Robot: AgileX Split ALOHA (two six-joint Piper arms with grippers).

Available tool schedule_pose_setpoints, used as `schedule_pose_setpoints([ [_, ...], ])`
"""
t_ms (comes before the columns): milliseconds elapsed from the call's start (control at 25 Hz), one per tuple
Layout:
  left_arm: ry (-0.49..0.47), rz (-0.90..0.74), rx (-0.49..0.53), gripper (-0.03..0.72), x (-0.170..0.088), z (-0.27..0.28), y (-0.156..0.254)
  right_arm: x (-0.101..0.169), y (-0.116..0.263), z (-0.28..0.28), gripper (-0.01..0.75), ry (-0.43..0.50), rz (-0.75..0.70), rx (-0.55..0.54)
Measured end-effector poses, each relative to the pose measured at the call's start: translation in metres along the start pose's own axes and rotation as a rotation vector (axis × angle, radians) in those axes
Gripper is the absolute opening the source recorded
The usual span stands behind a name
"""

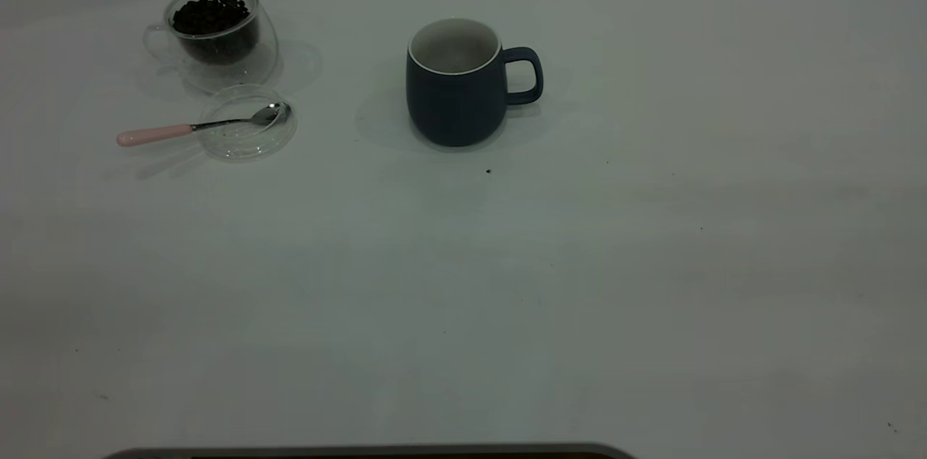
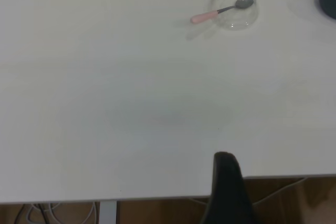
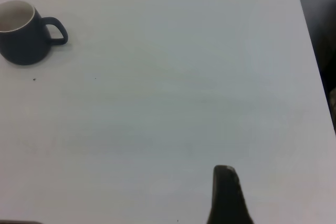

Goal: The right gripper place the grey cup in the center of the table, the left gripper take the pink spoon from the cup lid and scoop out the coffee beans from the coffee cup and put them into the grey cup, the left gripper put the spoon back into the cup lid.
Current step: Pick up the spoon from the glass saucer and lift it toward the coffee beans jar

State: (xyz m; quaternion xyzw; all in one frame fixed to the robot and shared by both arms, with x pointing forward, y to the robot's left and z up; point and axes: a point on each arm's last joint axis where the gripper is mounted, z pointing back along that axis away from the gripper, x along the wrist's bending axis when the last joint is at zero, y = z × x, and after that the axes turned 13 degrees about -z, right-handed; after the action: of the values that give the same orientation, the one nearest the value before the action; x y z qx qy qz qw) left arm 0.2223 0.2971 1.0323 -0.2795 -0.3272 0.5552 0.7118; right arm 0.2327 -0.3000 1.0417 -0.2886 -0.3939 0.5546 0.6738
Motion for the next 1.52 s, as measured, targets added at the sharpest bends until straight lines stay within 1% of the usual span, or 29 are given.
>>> schedule_pose_setpoints([
  [480, 0.000, -0.003, 0.000, 0.581, 0.000, 0.000, 0.000, 0.000, 0.000, 0.000, 0.536, 0.000, 0.001, 0.000],
  [640, 0.001, -0.001, -0.004, 0.561, 0.000, 0.000, 0.000, 0.000, 0.000, 0.000, 0.536, 0.000, 0.001, 0.000],
  [760, 0.003, 0.019, -0.053, 0.532, 0.001, 0.005, -0.012, 0.000, 0.000, 0.000, 0.536, 0.000, 0.001, 0.000],
  [840, 0.004, 0.073, -0.051, 0.520, 0.006, 0.003, -0.030, 0.000, 0.000, 0.000, 0.536, 0.000, 0.001, 0.000],
  [960, 0.012, 0.166, -0.001, 0.515, 0.013, -0.012, -0.057, 0.000, 0.000, 0.000, 0.536, 0.000, 0.001, 0.000],
  [1080, 0.006, 0.231, 0.086, 0.514, 0.022, -0.042, -0.082, 0.000, 0.000, 0.000, 0.536, 0.000, 0.001, 0.000],
  [1200, -0.072, 0.305, 0.189, 0.514, 0.036, -0.069, -0.099, 0.000, 0.000, 0.000, 0.536, 0.000, 0.001, 0.000],
  [1240, -0.122, 0.335, 0.226, 0.514, 0.042, -0.078, -0.104, 0.000, 0.000, 0.000, 0.536, 0.000, 0.001, 0.000],
  [1360, -0.226, 0.357, 0.312, 0.513, 0.060, -0.101, -0.116, 0.000, 0.000, 0.000, 0.536, 0.000, 0.001, 0.000],
  [1520, -0.275, 0.393, 0.399, 0.513, 0.083, -0.132, -0.134, 0.000, 0.000, 0.000, 0.536, 0.000, 0.002, 0.000],
])
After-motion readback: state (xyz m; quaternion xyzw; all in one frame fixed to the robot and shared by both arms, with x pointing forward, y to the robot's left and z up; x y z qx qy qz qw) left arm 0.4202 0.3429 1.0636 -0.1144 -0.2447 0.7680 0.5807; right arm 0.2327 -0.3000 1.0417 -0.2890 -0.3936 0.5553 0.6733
